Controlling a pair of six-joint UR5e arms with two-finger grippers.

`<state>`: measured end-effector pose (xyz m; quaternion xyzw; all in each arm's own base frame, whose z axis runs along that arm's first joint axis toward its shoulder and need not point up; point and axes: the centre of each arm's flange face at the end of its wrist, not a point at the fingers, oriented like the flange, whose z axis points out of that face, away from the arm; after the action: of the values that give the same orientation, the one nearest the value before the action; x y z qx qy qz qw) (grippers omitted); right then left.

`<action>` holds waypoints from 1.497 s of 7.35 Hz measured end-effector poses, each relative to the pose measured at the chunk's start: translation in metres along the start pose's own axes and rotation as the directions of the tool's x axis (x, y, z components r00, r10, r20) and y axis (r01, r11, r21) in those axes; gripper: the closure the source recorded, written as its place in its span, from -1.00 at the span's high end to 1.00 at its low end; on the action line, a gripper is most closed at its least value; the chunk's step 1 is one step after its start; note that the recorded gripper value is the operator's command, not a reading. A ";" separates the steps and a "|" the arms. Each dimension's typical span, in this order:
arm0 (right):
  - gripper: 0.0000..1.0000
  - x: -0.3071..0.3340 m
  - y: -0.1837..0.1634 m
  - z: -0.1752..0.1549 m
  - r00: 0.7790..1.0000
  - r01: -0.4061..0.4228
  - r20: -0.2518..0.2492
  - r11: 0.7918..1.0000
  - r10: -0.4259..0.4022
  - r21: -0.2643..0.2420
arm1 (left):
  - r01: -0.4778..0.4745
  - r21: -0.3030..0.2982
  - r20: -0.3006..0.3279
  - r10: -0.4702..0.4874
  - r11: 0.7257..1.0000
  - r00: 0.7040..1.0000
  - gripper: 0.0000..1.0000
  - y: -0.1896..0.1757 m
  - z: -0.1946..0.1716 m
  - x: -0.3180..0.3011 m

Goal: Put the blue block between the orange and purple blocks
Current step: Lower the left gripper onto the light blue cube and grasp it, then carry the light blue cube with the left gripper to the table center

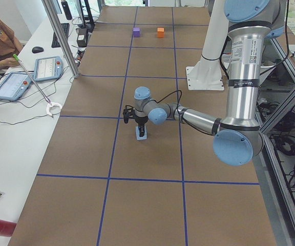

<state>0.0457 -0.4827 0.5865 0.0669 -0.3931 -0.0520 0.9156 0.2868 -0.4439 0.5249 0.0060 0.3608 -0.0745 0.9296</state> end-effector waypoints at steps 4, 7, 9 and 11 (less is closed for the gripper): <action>1.00 -0.002 0.003 0.008 1.000 0.006 -0.001 1.000 -0.006 -0.014 | -0.019 -0.031 -0.077 0.016 0.999 0.997 -1.00 0.017 -0.092 0.064; 1.00 -0.001 0.004 0.009 1.000 -0.017 0.004 1.000 0.017 -0.017 | -0.062 -0.033 -0.099 0.059 0.998 0.993 -1.00 0.010 -0.178 0.221; 1.00 -0.003 0.003 0.008 1.000 -0.019 0.005 1.000 0.019 -0.015 | -0.127 -0.018 -0.079 0.125 0.992 0.989 -1.00 0.021 -0.185 0.319; 0.99 -0.003 0.003 0.008 1.000 -0.019 0.006 1.000 0.019 -0.014 | -0.138 -0.026 -0.066 0.136 0.990 0.989 -1.00 0.014 -0.174 0.413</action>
<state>0.0379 -0.4799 0.5901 0.0567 -0.3962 -0.0462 0.9152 0.4733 -0.4744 0.1177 0.0188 0.3903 -0.0049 0.9205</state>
